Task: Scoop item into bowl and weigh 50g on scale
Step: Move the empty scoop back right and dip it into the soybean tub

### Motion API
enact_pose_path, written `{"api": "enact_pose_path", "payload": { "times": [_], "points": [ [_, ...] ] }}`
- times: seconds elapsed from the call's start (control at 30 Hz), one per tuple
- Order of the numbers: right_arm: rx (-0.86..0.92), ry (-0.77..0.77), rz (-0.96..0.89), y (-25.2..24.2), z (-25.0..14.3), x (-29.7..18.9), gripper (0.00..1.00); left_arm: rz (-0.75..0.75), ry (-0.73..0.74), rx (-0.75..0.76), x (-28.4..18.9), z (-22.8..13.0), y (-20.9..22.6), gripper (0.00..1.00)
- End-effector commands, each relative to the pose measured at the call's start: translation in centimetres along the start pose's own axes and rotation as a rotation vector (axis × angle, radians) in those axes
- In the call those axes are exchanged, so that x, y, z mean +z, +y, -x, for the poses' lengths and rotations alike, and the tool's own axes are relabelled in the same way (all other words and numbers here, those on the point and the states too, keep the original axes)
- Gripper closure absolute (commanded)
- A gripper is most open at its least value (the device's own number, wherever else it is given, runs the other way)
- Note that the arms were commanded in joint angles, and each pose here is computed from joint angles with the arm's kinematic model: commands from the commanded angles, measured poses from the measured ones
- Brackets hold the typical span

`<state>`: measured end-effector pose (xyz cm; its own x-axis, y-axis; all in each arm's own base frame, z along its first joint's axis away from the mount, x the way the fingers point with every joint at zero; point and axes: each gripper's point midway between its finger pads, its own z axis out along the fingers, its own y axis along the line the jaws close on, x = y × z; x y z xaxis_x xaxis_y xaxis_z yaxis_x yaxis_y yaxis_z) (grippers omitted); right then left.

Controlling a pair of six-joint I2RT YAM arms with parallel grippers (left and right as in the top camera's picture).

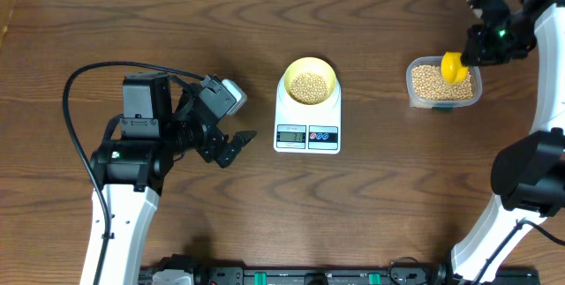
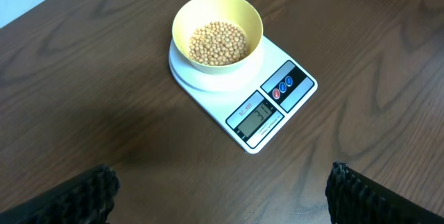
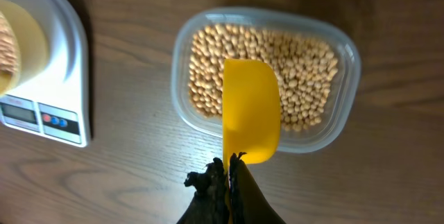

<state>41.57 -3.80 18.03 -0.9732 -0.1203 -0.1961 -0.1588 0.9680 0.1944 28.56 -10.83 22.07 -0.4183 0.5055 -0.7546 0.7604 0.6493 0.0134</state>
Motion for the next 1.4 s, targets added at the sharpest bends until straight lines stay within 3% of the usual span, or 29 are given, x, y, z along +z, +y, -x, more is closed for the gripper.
{"api": "enact_pose_path", "payload": {
  "times": [0.0,0.5,0.93,1.37],
  "points": [
    [0.031,0.035,-0.05,-0.7,-0.9,0.6,0.99,-0.011,-0.003,0.001,0.1,0.0,-0.1,0.02],
    [0.047,0.016,-0.108,-3.1,-0.6,5.7,0.99,-0.011,-0.003,0.001,0.1,0.0,-0.1,0.02],
    [0.051,-0.054,0.137,0.6,0.4,7.4,0.99,-0.011,-0.003,0.001,0.1,0.0,-0.1,0.03],
    [0.175,-0.102,0.276,-0.5,0.0,5.9,0.99,-0.011,-0.003,0.001,0.1,0.0,-0.1,0.02]
  ]
}}
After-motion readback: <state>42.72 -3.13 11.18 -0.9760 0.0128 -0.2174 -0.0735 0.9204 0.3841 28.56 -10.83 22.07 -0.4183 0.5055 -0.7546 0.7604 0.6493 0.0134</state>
